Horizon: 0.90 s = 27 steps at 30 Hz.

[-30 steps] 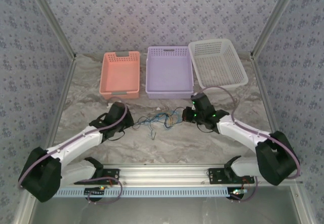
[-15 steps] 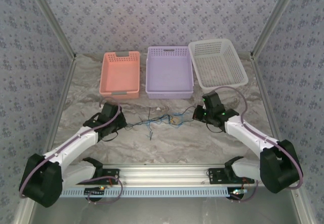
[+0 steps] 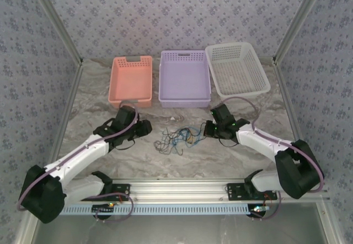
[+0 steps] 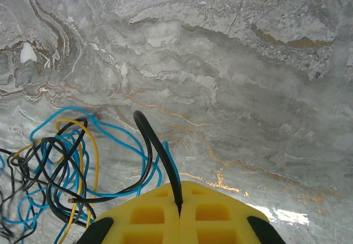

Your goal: Untangle the cables

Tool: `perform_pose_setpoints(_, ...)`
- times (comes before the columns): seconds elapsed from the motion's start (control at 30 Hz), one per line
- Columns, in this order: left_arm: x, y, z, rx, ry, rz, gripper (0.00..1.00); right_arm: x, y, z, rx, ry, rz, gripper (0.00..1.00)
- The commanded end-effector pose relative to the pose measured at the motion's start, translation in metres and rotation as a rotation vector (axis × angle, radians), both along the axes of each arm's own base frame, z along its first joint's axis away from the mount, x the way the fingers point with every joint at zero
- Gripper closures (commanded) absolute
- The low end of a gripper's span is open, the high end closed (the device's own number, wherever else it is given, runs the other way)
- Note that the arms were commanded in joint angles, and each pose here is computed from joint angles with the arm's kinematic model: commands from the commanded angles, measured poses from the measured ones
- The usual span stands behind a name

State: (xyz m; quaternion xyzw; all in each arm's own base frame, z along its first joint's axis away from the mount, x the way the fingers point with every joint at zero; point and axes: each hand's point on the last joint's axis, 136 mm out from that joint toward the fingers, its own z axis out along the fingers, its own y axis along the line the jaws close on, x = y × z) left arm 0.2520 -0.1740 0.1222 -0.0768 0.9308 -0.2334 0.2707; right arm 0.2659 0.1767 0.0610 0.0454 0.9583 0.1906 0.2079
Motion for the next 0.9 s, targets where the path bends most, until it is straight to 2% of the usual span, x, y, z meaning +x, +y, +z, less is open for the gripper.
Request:
perform_pose_setpoints(0.0,-0.005,-0.017,0.041,0.002,-0.055,-0.048,0.44,0.008,0.010,0.012,0.005,-0.036,0.032,1.00)
perform_pose_setpoints(0.1,-0.010,-0.041,0.050,0.012,-0.030,-0.064,0.42,0.006,0.010,0.010,-0.011,-0.051,0.063,1.00)
perform_pose_setpoints(0.27,-0.005,-0.118,0.026,-0.014,0.038,-0.104,0.43,0.004,0.012,0.010,-0.004,-0.060,0.073,1.00)
perform_pose_setpoints(0.37,0.003,-0.161,0.001,0.039,0.082,-0.149,0.42,0.001,0.012,0.009,-0.005,-0.059,0.077,1.00)
perform_pose_setpoints(0.43,0.007,-0.178,-0.020,0.139,0.104,-0.181,0.43,0.000,0.010,0.010,-0.005,-0.065,0.077,1.00)
perform_pose_setpoints(0.53,0.011,-0.186,-0.050,0.281,0.100,-0.214,0.41,-0.002,0.009,0.010,0.001,-0.064,0.080,1.00)
perform_pose_setpoints(0.63,0.017,-0.175,-0.077,0.382,0.103,-0.192,0.40,-0.004,0.008,0.010,0.007,-0.065,0.077,1.00)
perform_pose_setpoints(0.73,0.020,-0.170,-0.099,0.389,0.111,-0.166,0.42,-0.006,0.006,0.011,0.013,-0.069,0.073,1.00)
perform_pose_setpoints(0.77,0.020,-0.170,-0.104,0.383,0.112,-0.156,0.45,-0.006,0.005,0.011,0.012,-0.072,0.067,1.00)
perform_pose_setpoints(0.8,0.022,-0.168,-0.108,0.383,0.112,-0.142,0.56,-0.007,0.003,0.011,0.009,-0.073,0.061,1.00)
perform_pose_setpoints(0.87,0.024,-0.153,-0.110,0.424,0.096,-0.087,0.92,-0.008,-0.004,0.011,0.000,-0.078,0.041,1.00)
